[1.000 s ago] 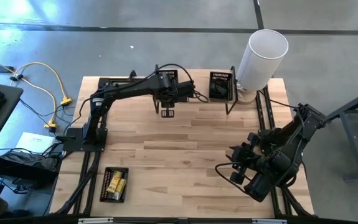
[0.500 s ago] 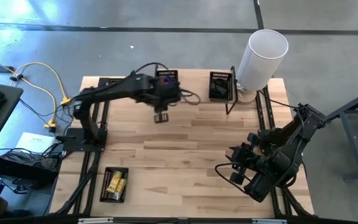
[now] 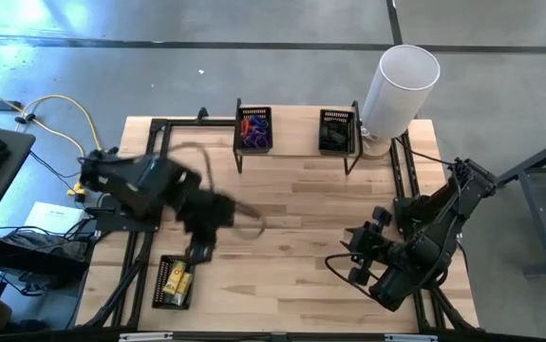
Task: Pick & Place Office Desk Supplies
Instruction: Put the black basket with the crayon boxes on the shelf
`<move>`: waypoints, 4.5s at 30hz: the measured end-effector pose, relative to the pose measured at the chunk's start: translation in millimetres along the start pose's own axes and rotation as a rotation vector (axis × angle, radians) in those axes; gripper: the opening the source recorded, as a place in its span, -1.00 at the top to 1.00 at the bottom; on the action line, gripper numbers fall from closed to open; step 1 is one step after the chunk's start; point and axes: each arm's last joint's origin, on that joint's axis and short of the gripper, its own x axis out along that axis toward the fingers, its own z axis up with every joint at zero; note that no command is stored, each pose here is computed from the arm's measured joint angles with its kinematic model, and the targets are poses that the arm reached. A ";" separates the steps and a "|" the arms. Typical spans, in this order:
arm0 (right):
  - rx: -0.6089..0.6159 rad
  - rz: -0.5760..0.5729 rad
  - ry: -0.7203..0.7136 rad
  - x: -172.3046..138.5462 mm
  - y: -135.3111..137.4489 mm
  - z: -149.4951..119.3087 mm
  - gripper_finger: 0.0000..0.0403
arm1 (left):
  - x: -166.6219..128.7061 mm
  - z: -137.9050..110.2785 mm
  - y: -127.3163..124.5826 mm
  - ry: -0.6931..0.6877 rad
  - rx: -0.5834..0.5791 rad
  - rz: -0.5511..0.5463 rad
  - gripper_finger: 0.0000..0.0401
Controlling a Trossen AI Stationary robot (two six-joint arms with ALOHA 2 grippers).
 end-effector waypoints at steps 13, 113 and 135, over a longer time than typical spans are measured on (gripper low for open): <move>-0.105 0.132 -0.083 11.6 20.7 11.6 0.32 | 73.3 -78.4 -109.0 -0.032 -0.050 0.250 0.50; 0.015 0.481 -0.089 62.4 40.9 34.6 0.32 | 192.7 -167.2 -125.1 0.064 0.192 0.195 0.50; -0.004 0.486 -0.076 65.1 39.0 35.7 0.32 | 203.5 -198.9 -137.6 0.038 -0.144 0.207 0.50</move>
